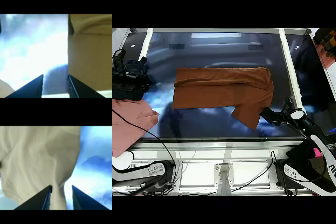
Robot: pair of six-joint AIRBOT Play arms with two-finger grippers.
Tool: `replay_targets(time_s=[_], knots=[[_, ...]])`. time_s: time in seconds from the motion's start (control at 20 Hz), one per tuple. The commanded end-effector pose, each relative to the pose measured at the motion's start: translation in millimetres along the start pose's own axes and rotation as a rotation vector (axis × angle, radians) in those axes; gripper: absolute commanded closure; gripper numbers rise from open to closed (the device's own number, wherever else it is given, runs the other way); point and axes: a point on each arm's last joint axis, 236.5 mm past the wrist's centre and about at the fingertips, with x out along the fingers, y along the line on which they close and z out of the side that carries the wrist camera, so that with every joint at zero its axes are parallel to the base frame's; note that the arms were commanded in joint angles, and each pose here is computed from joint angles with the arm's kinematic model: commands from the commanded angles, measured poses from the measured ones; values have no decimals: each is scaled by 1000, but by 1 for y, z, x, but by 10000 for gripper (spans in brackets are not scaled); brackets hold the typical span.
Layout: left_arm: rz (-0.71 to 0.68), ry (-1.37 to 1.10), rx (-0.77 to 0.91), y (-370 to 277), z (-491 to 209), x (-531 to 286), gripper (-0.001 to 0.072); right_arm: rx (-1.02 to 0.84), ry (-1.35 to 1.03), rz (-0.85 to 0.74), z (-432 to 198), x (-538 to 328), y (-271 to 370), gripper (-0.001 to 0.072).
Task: Fold the clothes and pants, and hang the long-sleeved shirts on hangers.
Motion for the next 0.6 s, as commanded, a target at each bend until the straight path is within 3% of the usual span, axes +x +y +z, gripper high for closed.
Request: replay_targets(time_s=[0.0, 0.35, 0.4, 0.45, 0.55], knots=[[6, -13, -1, 2, 3, 0, 344, 47, -79, 14, 18, -1, 3, 409], [10, -20, -1, 3, 5, 0, 345, 71, -50, 19, 12, 3, 2, 409], [10, -20, -1, 3, 4, 0, 345, 75, -33, 23, 8, 4, 3, 435], [10, -20, -1, 3, 4, 0, 345, 71, -19, 25, 4, 5, 5, 524], [10, -20, -1, 3, 4, 0, 345, 46, -15, 26, 0, 7, 10, 535]])
